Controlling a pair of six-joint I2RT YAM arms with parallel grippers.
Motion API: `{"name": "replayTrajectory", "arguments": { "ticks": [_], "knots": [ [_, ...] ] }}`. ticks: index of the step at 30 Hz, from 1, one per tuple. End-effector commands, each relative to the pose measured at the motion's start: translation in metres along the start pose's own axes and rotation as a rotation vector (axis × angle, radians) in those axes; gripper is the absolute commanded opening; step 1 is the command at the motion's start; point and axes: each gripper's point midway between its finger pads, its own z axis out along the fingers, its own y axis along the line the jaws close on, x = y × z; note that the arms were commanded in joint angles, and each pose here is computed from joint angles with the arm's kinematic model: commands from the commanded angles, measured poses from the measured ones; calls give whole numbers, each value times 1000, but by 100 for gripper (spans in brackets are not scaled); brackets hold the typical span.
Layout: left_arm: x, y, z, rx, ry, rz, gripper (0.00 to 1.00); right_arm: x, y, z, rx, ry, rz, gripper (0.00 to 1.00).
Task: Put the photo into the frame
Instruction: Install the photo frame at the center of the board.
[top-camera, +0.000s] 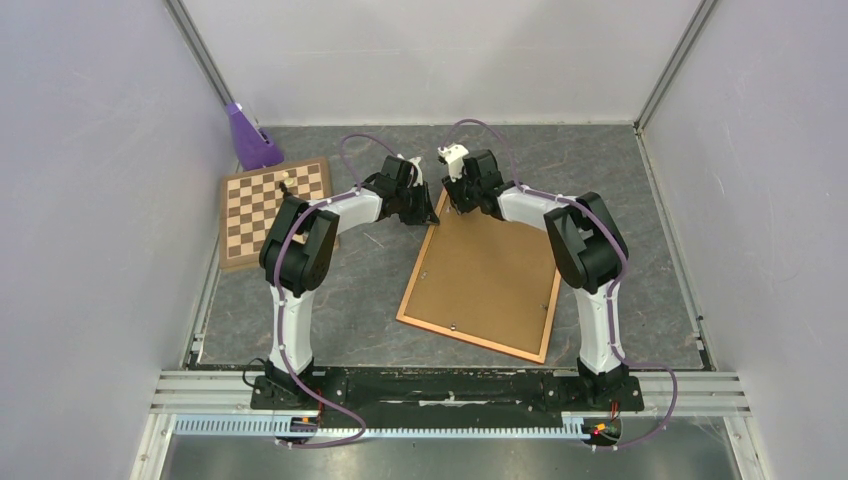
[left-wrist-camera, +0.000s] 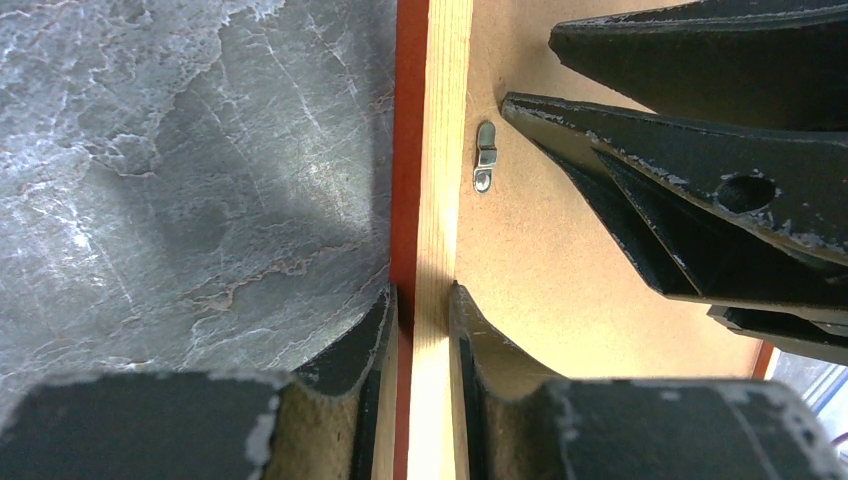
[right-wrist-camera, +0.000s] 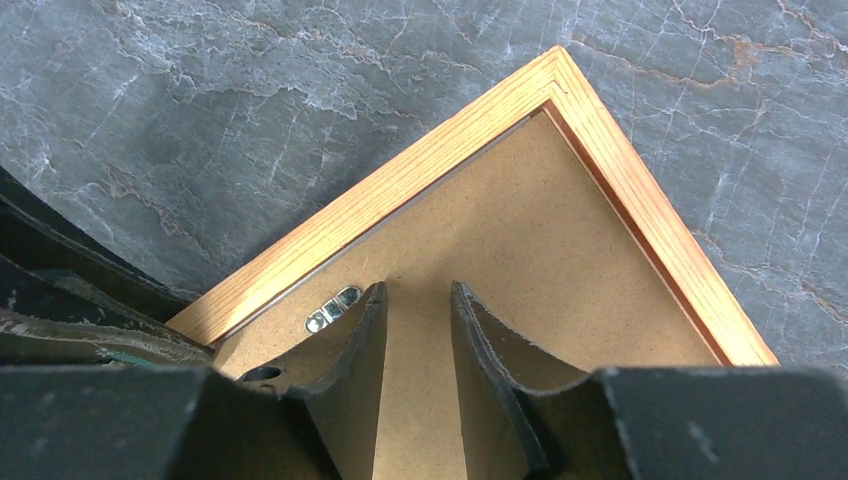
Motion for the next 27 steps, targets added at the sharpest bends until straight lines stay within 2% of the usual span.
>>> {"name": "replayTrajectory", "arguments": {
  "ticks": [1,12,27],
  "knots": [
    [21,12,-4,-34,67,-43,2,3,-7,-9,30,8,-21,32],
    [17,12,-4,-31,60,-41,2,23,14,-15,-35,41,3,32],
    [16,20,-6,-42,56,-52,2,21,28,3,-34,48,-36,32]
  ]
}}
